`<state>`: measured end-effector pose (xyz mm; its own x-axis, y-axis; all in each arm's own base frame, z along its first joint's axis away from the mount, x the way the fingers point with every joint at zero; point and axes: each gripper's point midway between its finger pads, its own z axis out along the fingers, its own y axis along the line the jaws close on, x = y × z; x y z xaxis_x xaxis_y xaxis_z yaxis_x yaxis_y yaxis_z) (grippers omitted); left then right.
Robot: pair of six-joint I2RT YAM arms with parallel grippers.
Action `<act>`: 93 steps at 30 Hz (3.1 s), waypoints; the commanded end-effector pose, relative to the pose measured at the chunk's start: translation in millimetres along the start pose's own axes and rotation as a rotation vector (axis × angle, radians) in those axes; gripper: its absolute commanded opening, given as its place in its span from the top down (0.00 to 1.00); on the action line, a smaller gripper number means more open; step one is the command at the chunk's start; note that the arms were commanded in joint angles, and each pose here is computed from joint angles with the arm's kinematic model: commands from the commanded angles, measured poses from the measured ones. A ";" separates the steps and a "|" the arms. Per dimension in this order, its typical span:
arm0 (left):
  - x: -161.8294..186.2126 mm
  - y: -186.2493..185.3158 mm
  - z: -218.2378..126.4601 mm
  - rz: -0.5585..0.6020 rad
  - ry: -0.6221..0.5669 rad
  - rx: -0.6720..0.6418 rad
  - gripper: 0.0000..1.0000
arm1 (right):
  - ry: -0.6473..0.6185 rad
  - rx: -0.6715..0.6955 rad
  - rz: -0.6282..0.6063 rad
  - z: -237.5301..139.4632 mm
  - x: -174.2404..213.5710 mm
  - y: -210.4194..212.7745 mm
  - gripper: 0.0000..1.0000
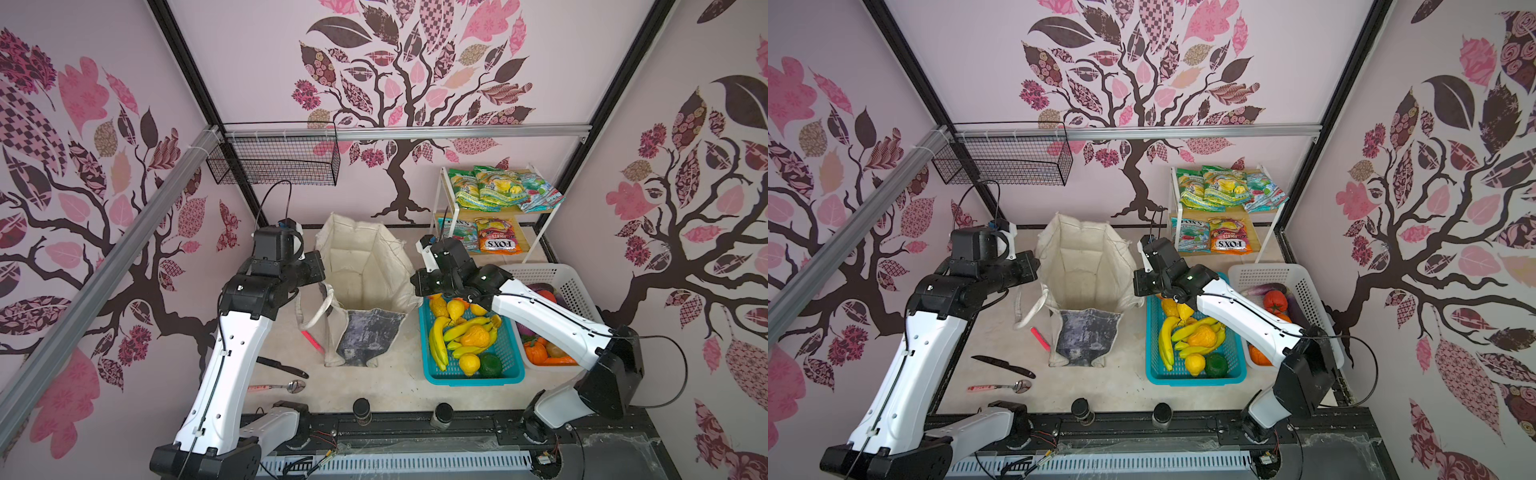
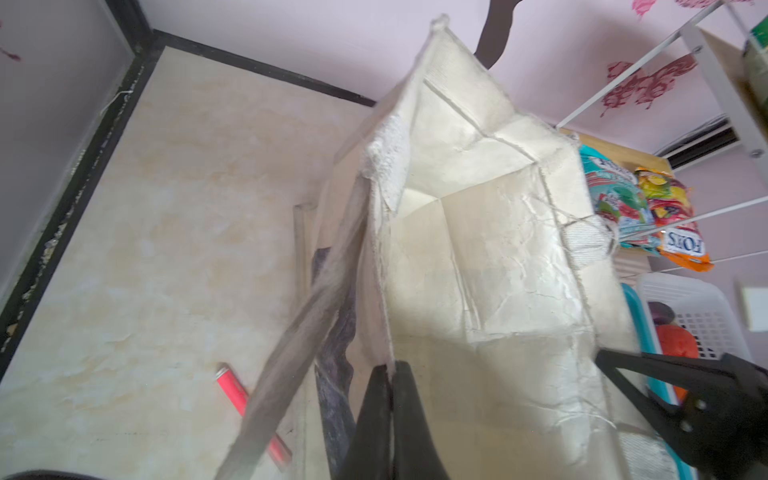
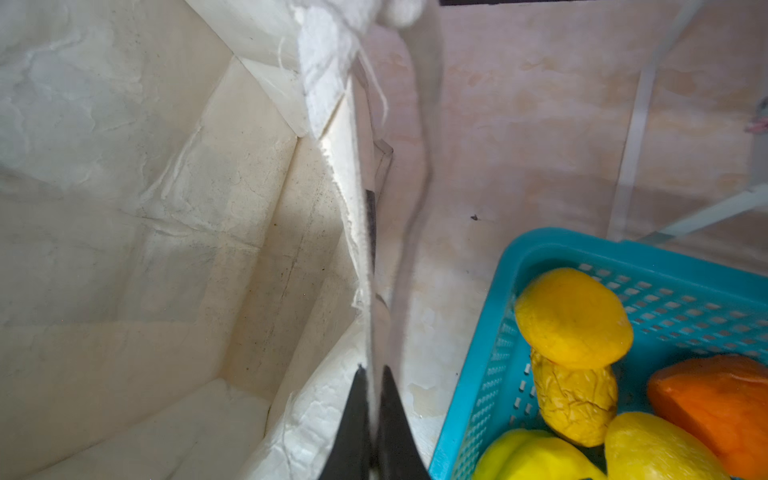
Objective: Place the food into the grocery bag and tie it
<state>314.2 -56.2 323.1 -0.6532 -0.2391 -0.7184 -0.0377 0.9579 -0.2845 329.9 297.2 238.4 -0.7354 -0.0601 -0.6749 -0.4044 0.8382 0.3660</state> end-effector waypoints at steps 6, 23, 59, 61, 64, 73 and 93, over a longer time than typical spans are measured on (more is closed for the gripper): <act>22.3 18.1 19.7 0.035 0.016 -0.055 1.00 | -0.036 0.064 -0.021 -32.7 -2.4 -18.0 1.00; 61.0 0.5 46.5 0.041 0.000 0.149 1.00 | 0.007 0.014 0.051 -13.1 32.3 -36.4 1.00; 53.2 31.8 12.4 0.052 -0.143 -0.012 1.00 | -0.322 -0.043 0.054 -108.3 -0.4 -28.9 0.01; 54.3 31.1 13.7 0.051 -0.135 -0.009 1.00 | -0.308 -0.014 0.009 -113.6 5.4 -33.5 0.00; 56.2 32.6 15.9 0.056 -0.121 -0.017 1.00 | -0.298 0.019 0.003 -121.4 13.9 -44.5 0.00; 58.4 33.7 16.9 0.074 -0.109 -0.025 1.00 | -0.190 0.142 0.103 -112.9 50.8 -99.2 0.00; 60.8 25.4 19.4 0.078 -0.099 0.025 1.00 | 0.120 0.328 0.262 -85.9 167.0 -151.5 0.02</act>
<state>287.6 -48.3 268.5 -0.5680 -0.1935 -0.7999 0.0168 0.9690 -0.2464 224.6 111.9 136.6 -0.8420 0.1228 -0.5253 -0.0250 0.9638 0.2653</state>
